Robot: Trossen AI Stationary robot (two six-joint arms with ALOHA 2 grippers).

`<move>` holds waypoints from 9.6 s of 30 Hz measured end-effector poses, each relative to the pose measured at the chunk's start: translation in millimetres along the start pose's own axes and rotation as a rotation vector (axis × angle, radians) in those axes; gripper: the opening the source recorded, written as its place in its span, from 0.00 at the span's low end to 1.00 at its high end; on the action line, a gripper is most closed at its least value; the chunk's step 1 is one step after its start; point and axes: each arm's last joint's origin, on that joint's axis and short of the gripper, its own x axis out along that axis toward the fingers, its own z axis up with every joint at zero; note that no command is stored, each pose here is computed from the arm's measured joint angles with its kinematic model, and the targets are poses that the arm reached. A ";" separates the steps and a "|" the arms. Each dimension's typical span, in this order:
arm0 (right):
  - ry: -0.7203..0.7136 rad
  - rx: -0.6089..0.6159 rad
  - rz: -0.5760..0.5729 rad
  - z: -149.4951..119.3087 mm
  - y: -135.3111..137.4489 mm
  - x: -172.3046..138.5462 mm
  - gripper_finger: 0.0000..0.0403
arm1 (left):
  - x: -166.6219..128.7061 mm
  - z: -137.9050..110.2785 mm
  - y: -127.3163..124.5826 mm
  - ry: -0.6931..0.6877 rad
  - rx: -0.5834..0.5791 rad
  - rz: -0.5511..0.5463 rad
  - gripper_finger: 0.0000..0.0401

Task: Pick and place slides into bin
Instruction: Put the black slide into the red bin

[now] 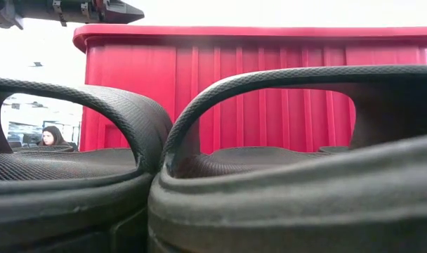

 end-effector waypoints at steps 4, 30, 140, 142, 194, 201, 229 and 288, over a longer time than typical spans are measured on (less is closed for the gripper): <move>-0.029 -0.026 -0.118 22.6 -4.5 -42.2 0.02 | -0.1 0.1 0.0 -0.001 0.001 0.000 0.00; 0.184 -0.121 -0.738 44.6 -124.9 -142.6 0.02 | -0.1 0.4 0.1 -0.005 -0.019 0.008 0.00; 0.483 0.267 -0.103 -67.6 -376.1 -42.1 0.40 | -0.1 -3.6 2.6 0.030 0.092 0.062 0.00; 0.505 0.234 -0.130 -63.5 -371.6 -41.8 0.42 | -0.2 -3.6 2.6 0.030 0.092 0.062 0.00; 0.537 0.105 -0.267 -35.7 -365.8 20.7 0.00 | -0.2 -4.3 2.7 0.037 0.089 0.064 0.00; 0.573 0.096 -0.258 -36.4 -358.6 16.2 0.00 | -0.2 -4.4 2.8 0.037 0.098 0.064 0.00; 0.206 -0.053 -0.713 47.0 -307.1 -74.3 0.00 | -0.2 -3.4 1.4 0.034 0.029 0.025 0.00; -0.122 -0.066 -0.587 25.8 -180.5 -111.6 0.00 | -3.4 9.5 13.0 0.063 -0.109 -0.079 0.00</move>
